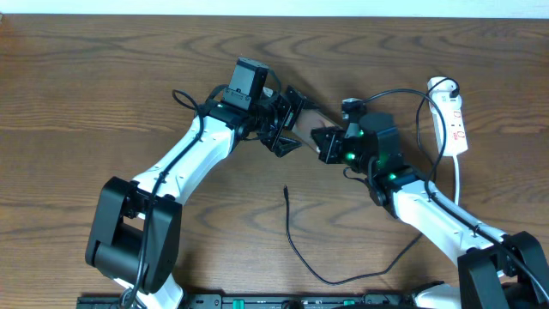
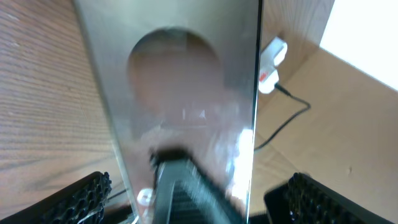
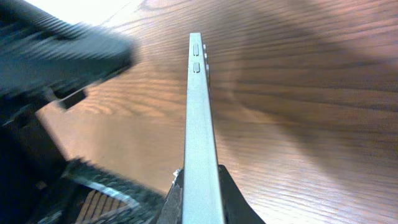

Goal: Plug charger to phone and switch on socket

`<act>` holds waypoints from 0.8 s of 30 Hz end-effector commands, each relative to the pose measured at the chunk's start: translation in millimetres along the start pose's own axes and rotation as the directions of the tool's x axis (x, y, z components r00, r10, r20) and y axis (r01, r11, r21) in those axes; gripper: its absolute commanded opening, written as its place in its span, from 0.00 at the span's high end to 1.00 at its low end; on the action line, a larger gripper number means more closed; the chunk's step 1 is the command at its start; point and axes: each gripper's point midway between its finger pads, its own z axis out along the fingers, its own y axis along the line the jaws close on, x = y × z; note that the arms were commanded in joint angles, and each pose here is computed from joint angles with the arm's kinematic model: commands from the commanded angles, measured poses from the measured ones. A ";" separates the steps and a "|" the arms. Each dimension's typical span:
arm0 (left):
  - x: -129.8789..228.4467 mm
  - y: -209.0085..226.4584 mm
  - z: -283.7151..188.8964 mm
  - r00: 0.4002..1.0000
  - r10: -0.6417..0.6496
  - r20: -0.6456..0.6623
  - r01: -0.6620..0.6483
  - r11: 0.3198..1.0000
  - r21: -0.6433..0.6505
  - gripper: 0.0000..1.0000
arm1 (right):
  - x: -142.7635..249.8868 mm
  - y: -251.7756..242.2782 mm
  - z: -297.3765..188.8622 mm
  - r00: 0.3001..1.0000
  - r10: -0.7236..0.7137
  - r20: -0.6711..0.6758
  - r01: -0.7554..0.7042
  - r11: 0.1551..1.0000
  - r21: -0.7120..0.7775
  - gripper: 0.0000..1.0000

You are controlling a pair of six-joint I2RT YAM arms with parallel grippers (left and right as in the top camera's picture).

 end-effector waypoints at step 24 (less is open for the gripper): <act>-40.3 -42.8 -54.3 0.979 0.189 0.070 -0.199 0.962 0.189 0.07 | -58.4 -11.6 -18.9 0.476 0.879 0.023 -0.865 0.472 -0.168 0.98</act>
